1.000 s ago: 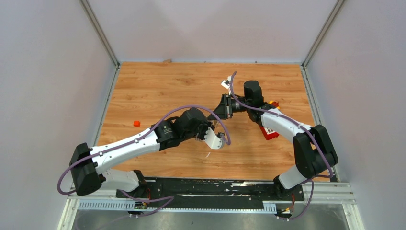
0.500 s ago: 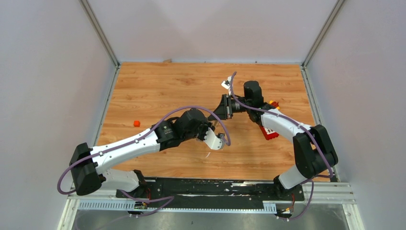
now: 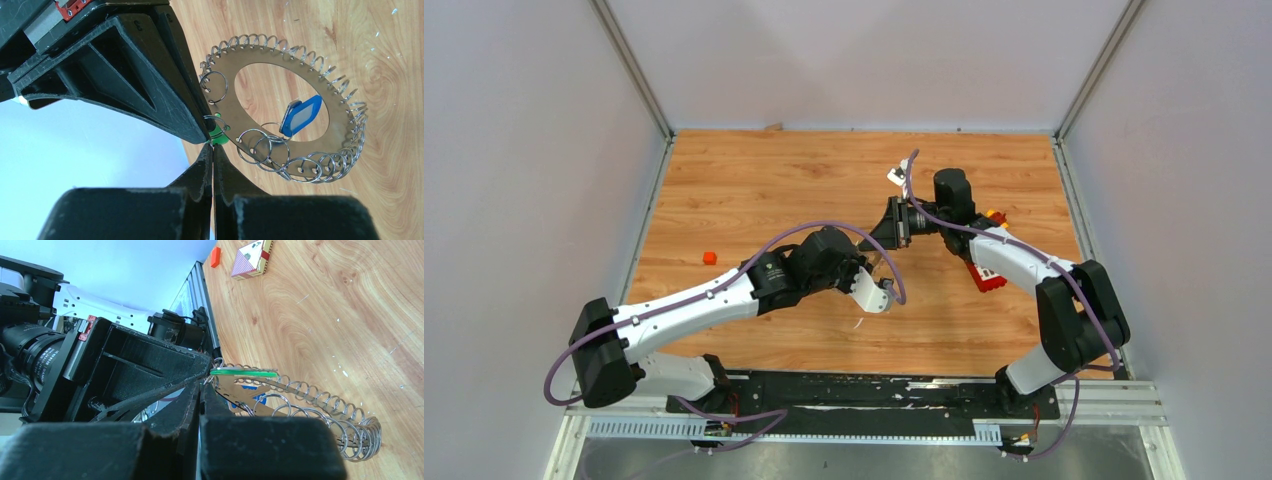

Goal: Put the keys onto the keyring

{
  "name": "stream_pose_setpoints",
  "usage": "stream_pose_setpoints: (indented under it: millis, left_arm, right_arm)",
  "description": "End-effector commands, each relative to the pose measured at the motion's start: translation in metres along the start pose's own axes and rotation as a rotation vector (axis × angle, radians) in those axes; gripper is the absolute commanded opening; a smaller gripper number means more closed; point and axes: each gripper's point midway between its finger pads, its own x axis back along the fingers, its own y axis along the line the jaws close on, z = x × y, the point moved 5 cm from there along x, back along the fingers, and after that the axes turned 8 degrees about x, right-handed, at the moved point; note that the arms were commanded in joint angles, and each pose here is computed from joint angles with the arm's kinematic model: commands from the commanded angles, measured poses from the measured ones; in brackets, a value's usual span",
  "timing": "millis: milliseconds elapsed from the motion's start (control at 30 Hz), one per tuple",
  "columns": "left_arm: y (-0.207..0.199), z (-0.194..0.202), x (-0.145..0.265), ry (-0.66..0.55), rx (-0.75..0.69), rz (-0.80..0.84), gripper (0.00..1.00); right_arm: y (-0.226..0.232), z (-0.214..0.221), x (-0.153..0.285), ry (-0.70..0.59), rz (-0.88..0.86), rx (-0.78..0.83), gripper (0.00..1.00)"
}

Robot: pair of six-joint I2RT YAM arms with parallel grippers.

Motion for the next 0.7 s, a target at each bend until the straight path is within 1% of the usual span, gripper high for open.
stream_pose_setpoints:
  millis: [0,667]
  left_arm:
    - [-0.0186,0.0031,-0.0066,0.011,-0.011,0.08,0.0]
    - [-0.0223,0.0067,-0.0087,0.022,0.02,0.106,0.0]
  right_arm:
    - [0.0193,-0.0204,0.0059,-0.062,-0.042,0.112,0.0]
    - [0.023,-0.0225,0.0088,-0.068,-0.047,0.129,0.0]
